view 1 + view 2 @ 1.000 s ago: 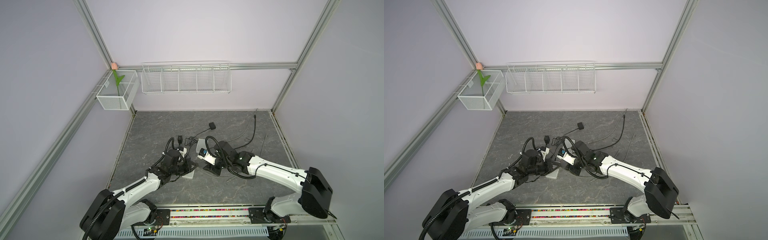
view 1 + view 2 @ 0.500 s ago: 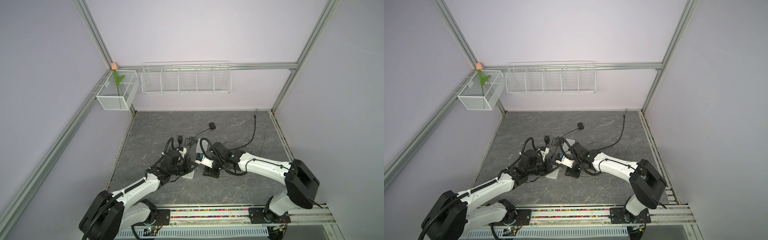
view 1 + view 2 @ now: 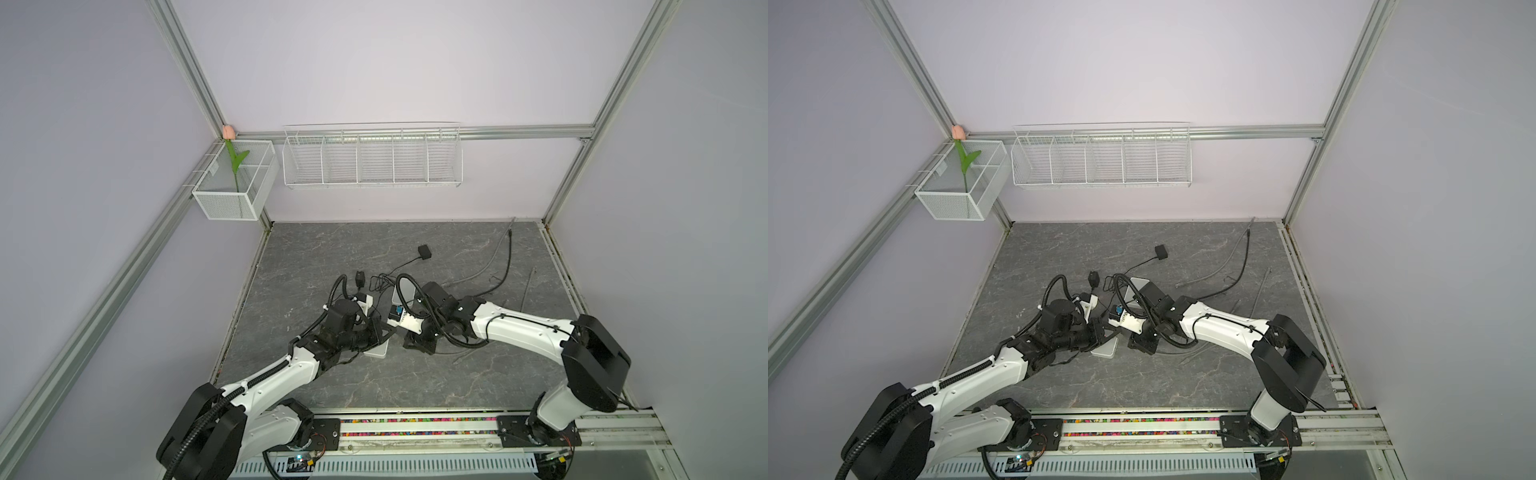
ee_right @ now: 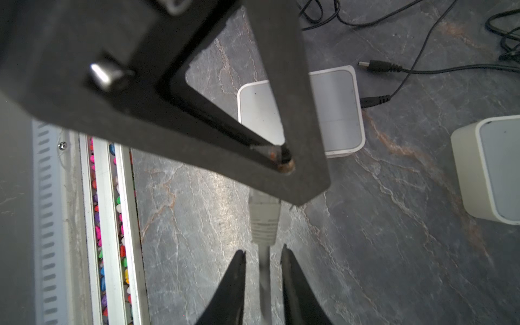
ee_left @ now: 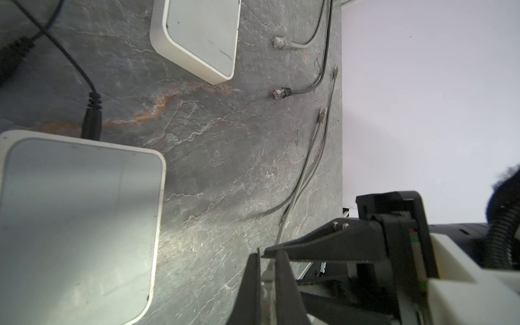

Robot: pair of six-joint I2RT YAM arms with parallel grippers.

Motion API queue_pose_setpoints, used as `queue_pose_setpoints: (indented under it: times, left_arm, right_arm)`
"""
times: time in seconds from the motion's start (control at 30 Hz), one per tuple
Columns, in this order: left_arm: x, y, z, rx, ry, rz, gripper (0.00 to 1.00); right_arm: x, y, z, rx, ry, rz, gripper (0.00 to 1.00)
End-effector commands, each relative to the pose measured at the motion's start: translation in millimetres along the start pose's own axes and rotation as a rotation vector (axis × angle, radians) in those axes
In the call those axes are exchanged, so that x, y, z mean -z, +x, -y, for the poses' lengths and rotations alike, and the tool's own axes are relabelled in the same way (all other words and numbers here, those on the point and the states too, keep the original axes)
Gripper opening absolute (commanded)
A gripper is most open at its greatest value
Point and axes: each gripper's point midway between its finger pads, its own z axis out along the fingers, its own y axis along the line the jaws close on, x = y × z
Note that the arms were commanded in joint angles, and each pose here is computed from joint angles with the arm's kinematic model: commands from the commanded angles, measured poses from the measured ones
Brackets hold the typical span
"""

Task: Insert the plug into the switch port

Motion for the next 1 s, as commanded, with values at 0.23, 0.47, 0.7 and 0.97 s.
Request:
queue_pose_setpoints:
  times: [0.23, 0.47, 0.7, 0.97]
  left_arm:
    - [3, 1, 2, -0.012, 0.008, 0.004, 0.00]
    - [4, 1, 3, -0.013, 0.011, 0.005, 0.00]
    - [3, 1, 2, -0.011, 0.003, 0.002, 0.00]
    - [26, -18, -18, 0.020, -0.092, 0.067, 0.29]
  right_arm:
    - [-1, -2, -1, 0.010, -0.020, -0.004, 0.22]
    - [0, -3, 0, 0.013, -0.016, -0.001, 0.07]
    - [2, -5, 2, 0.012, 0.002, 0.005, 0.07]
    - [15, 4, 16, -0.008, 0.108, -0.060, 0.07]
